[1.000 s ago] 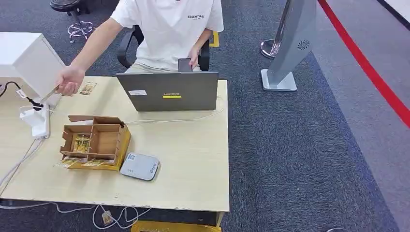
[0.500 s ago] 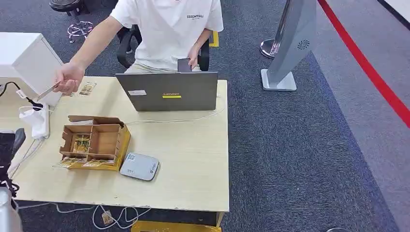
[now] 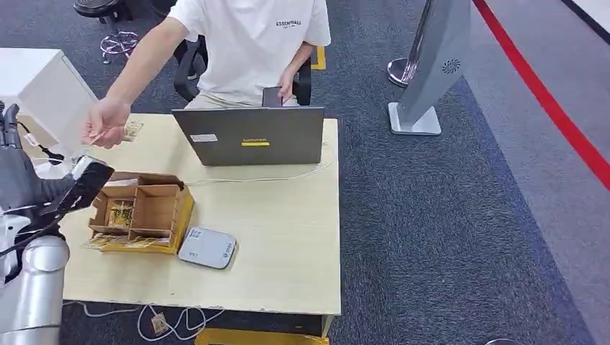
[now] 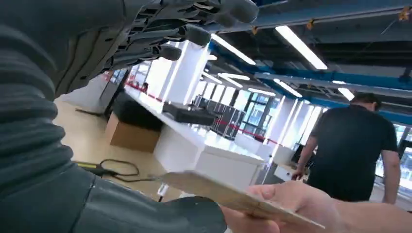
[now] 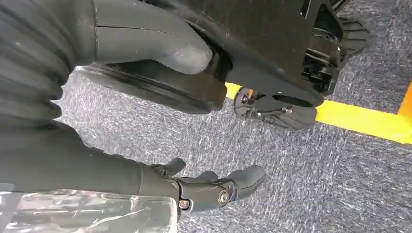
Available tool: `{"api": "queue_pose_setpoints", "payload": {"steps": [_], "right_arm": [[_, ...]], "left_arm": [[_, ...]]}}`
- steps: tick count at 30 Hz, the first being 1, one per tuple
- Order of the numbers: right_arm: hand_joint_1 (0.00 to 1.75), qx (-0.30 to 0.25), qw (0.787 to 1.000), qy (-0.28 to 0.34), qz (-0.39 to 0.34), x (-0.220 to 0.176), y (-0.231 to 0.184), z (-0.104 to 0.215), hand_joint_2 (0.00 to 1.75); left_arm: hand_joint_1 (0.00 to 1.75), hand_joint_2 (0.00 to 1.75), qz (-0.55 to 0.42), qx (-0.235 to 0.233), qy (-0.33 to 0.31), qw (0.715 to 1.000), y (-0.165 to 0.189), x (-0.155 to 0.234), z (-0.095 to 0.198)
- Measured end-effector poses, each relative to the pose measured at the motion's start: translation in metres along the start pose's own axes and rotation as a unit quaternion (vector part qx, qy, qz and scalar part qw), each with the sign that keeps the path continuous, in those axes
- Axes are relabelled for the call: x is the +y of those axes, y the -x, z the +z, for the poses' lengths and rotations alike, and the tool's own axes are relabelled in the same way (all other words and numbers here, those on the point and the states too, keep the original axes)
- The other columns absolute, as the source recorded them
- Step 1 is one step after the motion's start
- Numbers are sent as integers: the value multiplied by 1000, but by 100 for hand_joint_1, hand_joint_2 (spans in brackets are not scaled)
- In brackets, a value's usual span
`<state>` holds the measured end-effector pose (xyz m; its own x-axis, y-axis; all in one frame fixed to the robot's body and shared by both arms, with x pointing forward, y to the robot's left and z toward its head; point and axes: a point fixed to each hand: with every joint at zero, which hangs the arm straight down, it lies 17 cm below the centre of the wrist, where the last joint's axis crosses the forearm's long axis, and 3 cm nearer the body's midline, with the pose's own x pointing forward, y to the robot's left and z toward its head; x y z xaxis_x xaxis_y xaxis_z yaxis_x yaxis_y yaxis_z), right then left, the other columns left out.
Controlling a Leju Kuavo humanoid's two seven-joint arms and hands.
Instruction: Pass the card to the sensor for recognition and then transmit it.
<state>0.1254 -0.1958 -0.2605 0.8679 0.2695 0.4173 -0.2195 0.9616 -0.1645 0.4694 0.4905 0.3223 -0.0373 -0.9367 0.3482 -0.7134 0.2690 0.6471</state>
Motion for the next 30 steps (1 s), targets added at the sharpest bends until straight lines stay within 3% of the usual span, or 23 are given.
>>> {"api": "queue_pose_setpoints", "payload": {"steps": [2,3,6,7,17,30], "right_arm": [[0,2,1000,-2,0,1,0,0,175],[0,2,1000,-4,0,1,0,0,0],[0,6,1000,-6,0,2,3,0,0],[0,7,1000,-6,1,2,4,1,0],[0,26,1000,-11,6,2,16,2,0],[0,30,999,-12,12,1,21,3,0]], "left_arm": [[0,175,-21,-24,-1,999,-19,-4,-7],[0,175,-29,-34,-3,999,-27,-5,-10],[0,175,-56,-69,-8,996,-56,-11,-18],[175,175,-62,-79,-10,995,-65,-12,-21],[175,175,-127,-179,-20,975,-147,-33,-33],[175,175,-125,-199,-11,972,-164,-46,-29]]}}
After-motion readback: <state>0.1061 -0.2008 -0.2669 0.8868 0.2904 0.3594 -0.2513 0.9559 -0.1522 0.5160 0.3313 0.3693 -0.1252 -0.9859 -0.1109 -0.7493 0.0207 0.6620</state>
